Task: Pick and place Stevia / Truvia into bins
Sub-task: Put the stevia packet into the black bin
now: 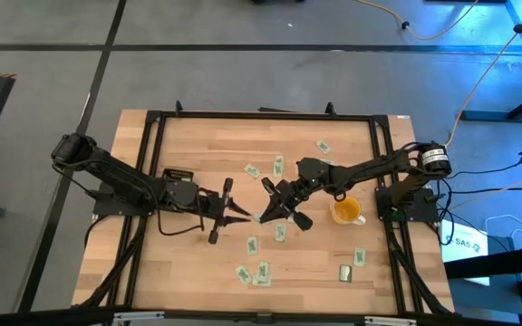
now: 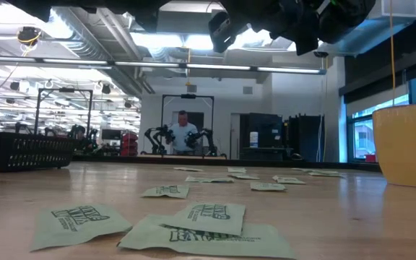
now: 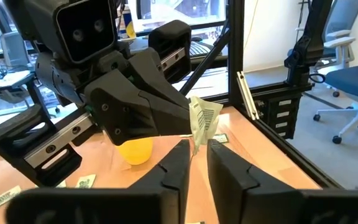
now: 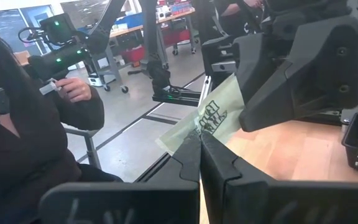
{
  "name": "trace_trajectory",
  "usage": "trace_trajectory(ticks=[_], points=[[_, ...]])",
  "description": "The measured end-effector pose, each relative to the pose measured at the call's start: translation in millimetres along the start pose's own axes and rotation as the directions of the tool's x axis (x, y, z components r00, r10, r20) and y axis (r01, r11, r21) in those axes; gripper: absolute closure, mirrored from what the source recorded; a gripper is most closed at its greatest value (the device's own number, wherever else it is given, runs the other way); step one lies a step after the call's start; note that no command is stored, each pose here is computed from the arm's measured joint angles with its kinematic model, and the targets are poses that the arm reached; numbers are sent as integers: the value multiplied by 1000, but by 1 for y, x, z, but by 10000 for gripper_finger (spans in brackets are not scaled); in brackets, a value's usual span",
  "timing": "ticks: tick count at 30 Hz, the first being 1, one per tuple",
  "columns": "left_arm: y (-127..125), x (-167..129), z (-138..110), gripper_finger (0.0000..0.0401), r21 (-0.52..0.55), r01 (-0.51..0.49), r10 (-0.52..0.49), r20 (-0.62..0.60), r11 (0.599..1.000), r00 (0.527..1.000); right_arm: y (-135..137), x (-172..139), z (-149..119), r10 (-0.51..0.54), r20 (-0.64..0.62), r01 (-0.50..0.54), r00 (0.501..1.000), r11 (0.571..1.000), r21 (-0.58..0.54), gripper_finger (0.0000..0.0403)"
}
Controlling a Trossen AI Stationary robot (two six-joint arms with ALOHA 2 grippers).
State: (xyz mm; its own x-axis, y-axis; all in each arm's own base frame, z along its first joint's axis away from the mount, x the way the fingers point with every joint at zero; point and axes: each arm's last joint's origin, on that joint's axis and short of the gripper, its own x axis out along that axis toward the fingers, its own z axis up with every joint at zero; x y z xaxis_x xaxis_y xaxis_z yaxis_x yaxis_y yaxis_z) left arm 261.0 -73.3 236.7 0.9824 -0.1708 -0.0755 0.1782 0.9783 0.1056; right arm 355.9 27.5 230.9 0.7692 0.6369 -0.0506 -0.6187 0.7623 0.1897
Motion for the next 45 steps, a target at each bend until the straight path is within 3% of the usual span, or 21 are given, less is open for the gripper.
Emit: trace_trajectory(ticks=[5, 13, 23, 29, 34, 38, 45], points=[[0, 0, 0, 395, 2, 0, 0, 0, 1000, 1000, 0, 0, 0, 0, 0, 0, 1000, 1000, -4, 403], [0, 0, 0, 397, 3, 1, -1, -2, 1000, 1000, 0, 0, 0, 0, 0, 0, 1000, 1000, -3, 393], [0, 0, -1, 397, 5, -8, 8, -17, 1000, 1000, -1, -1, 0, 0, -2, 0, 1000, 999, 46, 308], [3, -7, -11, 397, -9, -101, 98, -171, 995, 980, -14, -11, -10, -54, -96, 69, 994, 985, 158, 286], [9, -22, -17, 397, -67, -293, 257, -324, 954, 910, -24, -19, -23, -149, -219, 196, 964, 957, 212, 285], [15, -45, -18, 397, -103, -446, 365, -429, 889, 826, -28, -23, -28, -227, -266, 281, 937, 941, 188, 285], [21, -82, -25, 398, -93, -640, 481, -581, 762, 657, -30, -24, -28, -240, -270, 281, 933, 952, 125, 285]])
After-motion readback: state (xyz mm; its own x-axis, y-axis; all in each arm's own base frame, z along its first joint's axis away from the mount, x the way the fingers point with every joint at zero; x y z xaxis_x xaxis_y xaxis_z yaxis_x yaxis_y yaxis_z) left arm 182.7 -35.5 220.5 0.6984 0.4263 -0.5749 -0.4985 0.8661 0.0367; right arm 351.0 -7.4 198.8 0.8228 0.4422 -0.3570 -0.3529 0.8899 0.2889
